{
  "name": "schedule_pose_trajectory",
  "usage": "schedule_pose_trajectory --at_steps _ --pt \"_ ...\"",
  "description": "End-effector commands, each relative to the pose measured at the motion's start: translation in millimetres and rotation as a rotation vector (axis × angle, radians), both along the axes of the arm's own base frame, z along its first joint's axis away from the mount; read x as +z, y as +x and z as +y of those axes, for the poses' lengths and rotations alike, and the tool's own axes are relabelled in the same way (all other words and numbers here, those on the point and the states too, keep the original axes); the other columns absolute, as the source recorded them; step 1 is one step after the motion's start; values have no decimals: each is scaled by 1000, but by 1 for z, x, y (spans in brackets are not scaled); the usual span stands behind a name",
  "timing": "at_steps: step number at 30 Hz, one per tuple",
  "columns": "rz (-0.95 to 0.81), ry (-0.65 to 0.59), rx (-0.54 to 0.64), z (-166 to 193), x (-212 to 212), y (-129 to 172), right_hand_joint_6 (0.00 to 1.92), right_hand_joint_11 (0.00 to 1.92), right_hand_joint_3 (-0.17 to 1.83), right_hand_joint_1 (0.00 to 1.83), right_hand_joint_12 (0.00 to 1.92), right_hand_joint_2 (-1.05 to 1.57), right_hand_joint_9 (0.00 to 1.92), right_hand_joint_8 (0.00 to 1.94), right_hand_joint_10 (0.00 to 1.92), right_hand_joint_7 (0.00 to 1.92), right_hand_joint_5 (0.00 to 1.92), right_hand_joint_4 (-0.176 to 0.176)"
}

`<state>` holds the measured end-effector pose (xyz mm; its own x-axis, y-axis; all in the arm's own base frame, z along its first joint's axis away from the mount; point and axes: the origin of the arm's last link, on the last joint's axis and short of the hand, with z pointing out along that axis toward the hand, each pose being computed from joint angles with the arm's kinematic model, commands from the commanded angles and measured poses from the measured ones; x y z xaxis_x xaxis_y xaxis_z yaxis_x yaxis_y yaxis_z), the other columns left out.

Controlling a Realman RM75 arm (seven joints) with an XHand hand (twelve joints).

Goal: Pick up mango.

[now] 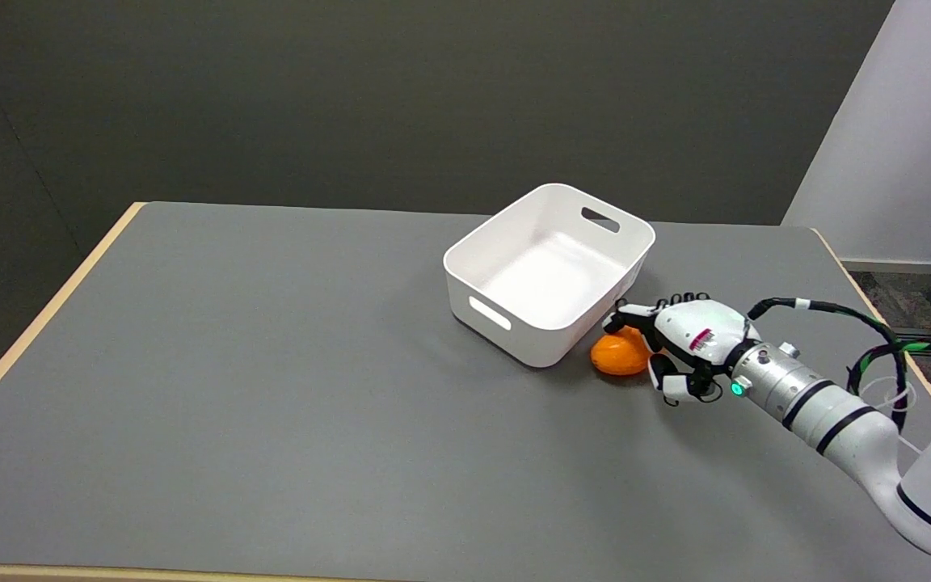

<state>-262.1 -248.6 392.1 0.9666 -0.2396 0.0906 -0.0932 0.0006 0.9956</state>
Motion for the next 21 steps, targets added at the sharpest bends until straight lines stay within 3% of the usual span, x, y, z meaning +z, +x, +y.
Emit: schedule_pose_trajectory --at_steps 1,12,21 --pt "21 -179 -40 39 25 3 632 827 900 1279 1921 957 626 1941 1921 602 425 109" --pt "34 -357 17 63 62 18 632 825 899 1279 1921 957 627 1941 1921 601 426 110" --pt "21 -410 44 72 67 24 638 826 902 1279 1921 956 632 1941 1921 602 427 114"
